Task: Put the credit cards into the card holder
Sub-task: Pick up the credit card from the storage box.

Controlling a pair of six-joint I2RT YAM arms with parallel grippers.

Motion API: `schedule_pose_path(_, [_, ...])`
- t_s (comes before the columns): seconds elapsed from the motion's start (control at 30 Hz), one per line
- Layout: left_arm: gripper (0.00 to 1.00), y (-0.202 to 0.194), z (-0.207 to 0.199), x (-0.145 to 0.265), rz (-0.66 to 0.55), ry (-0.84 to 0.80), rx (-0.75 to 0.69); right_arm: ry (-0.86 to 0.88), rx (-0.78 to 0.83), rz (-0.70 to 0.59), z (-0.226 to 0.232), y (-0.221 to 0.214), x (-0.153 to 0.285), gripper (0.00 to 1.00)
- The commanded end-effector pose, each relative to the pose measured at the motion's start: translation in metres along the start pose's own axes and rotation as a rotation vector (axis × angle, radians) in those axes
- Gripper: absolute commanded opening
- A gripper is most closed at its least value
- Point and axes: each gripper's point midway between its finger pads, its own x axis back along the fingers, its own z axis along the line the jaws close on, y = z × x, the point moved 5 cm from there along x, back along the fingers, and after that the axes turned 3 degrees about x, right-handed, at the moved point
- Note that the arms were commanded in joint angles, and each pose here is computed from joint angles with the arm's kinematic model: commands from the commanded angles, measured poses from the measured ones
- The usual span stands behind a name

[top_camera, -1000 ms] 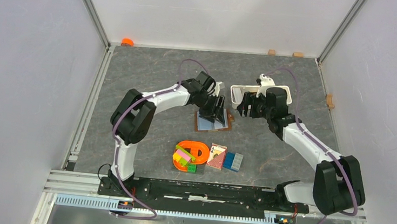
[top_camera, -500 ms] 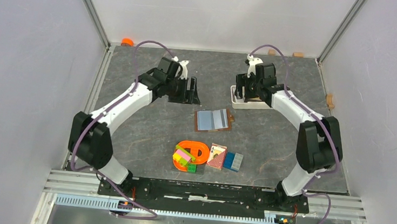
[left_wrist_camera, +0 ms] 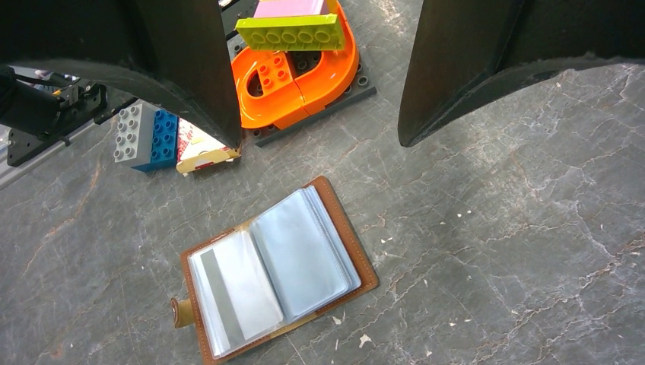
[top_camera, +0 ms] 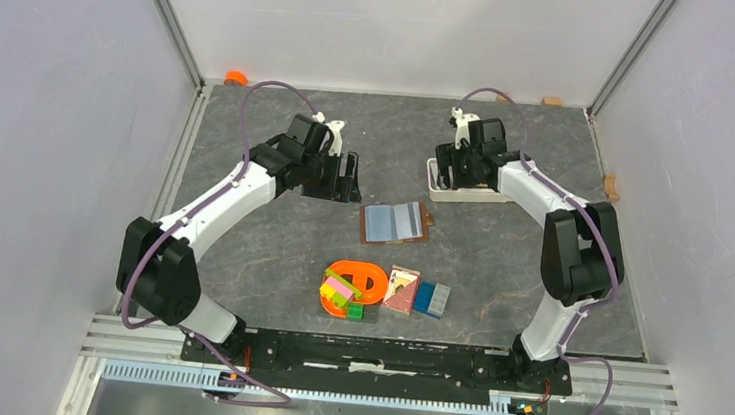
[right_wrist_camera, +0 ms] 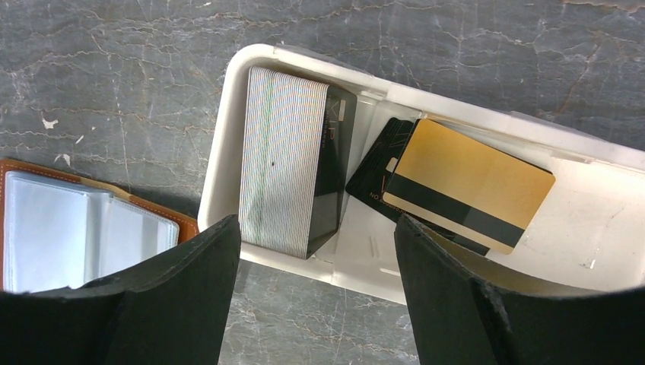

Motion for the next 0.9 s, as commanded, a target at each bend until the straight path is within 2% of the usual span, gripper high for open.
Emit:
schedule_pose_path(0.0, [0.82,0.008,-0.002,0.013,-0.054,-0.002,-0.054,0.002,0.029,-0.032,0.004,0.014,-0.002,0.79])
schedule_pose_path(0.37, [0.82,0.008,-0.002,0.016,-0.065,0.000,-0.058,-0.101,0.054,0.010,0.006,0.014,-0.016,0.79])
schedule_pose_path(0.87, [0.83,0.010,-0.003,0.019,-0.075,-0.001,-0.060,-0.284,0.178,0.068,0.020,0.014,-0.025,0.79])
